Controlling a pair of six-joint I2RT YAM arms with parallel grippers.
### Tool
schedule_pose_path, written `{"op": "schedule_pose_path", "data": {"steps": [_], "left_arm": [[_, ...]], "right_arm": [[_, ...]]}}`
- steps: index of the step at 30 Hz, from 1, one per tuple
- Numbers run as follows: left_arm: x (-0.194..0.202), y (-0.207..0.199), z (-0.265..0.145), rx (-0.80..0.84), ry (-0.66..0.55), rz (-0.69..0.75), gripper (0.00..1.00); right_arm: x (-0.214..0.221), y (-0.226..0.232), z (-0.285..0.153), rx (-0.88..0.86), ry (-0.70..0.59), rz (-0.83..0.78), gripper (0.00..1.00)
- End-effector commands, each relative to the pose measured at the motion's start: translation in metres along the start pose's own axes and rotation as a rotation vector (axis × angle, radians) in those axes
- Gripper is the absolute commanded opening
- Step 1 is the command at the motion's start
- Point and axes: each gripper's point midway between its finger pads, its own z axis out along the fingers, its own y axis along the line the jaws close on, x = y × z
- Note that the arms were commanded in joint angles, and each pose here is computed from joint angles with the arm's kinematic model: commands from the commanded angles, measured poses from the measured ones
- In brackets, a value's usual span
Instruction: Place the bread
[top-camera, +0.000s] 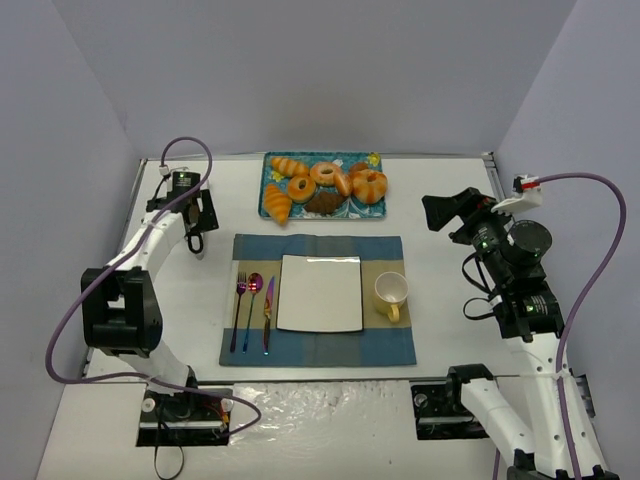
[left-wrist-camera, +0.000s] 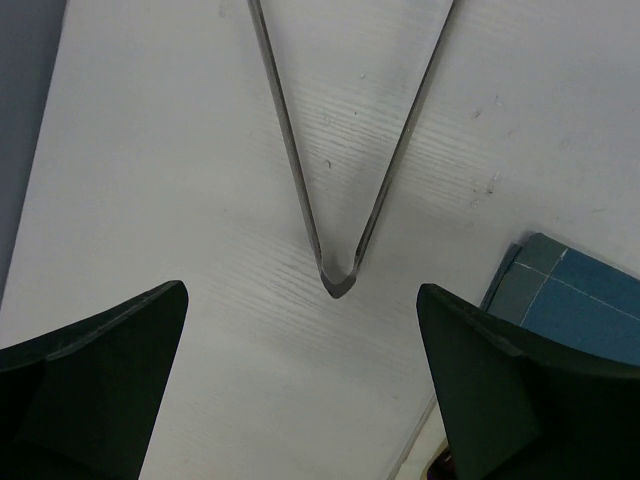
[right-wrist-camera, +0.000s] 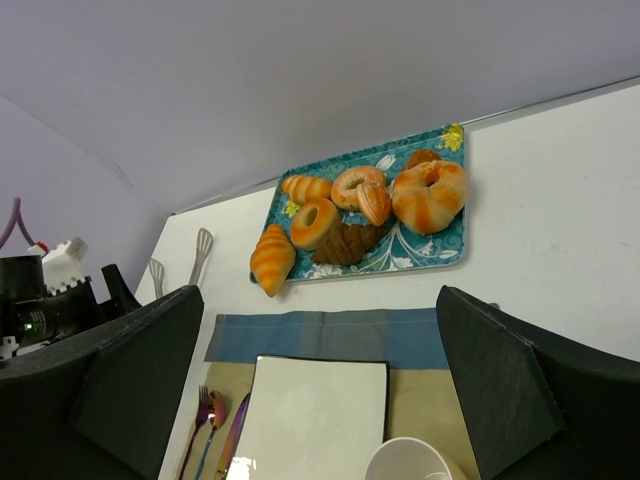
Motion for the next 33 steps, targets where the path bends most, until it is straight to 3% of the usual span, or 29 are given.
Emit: {"op": "schedule_pose_path", "data": {"steps": [1,12,33], "left_arm": [[-0.038,-0.007,0.004,0.061,-0.082,-0.032,0.97],[-0.027,-0.008,0.041,0.105,-0.017,-0.048,0.97],[-0.016,-0.017,0.070,0.148,0.043,-0.054,0.97]], "right_arm": [[-0.024,0.017,0.000,-0.066,-0.071,-0.032,1.00],[-0.019,0.018,-0.001,-0.077,-0.059,-0.024,1.00],[-0.019,0.016,0.001,-0.067,-0.057,-0.026,1.00]]}}
